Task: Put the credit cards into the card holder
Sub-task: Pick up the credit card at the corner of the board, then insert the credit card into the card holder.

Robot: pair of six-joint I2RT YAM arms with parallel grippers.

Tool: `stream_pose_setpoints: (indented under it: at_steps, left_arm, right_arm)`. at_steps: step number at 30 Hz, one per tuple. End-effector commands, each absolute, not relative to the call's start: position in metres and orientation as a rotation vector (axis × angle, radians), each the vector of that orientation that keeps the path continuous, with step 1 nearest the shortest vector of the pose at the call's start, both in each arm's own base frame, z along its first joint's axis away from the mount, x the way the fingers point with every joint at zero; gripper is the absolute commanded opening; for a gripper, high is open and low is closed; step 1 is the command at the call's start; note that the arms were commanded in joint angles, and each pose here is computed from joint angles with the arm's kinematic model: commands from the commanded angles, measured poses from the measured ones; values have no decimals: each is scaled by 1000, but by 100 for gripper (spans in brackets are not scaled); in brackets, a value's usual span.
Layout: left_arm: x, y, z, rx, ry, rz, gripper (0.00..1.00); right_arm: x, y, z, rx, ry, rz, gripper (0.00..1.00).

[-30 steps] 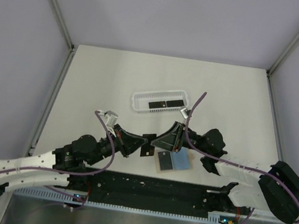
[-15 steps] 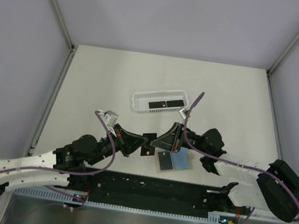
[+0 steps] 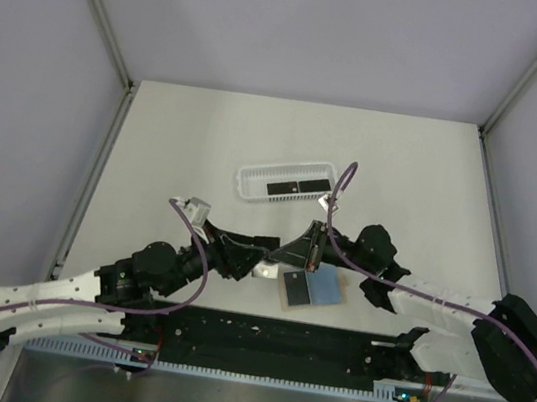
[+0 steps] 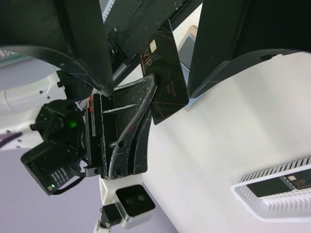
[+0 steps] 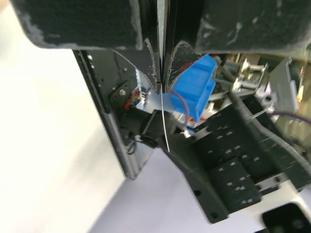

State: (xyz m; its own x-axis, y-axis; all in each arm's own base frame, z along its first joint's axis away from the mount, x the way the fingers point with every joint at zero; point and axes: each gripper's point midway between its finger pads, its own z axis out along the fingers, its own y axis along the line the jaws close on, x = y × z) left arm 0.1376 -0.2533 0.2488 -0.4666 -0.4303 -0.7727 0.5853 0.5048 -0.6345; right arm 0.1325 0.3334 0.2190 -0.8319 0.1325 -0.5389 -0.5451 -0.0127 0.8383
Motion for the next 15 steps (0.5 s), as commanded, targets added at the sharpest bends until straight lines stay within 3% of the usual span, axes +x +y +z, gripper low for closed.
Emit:
stream_pose_setpoints:
  at_steps: [1,9,15]
  left_arm:
    - [149,-239,267,38,1651,-1143,73]
    - [159,-234,247,22,1707,-1041,78]
    - [165,-247,236,47,1775,-986,76]
  right_arm:
    - [170,318,185,-291,2051,1479,0]
    - [194,237,129,-105,2366,837,0]
    - [193,206,111,-35,2389,666,0]
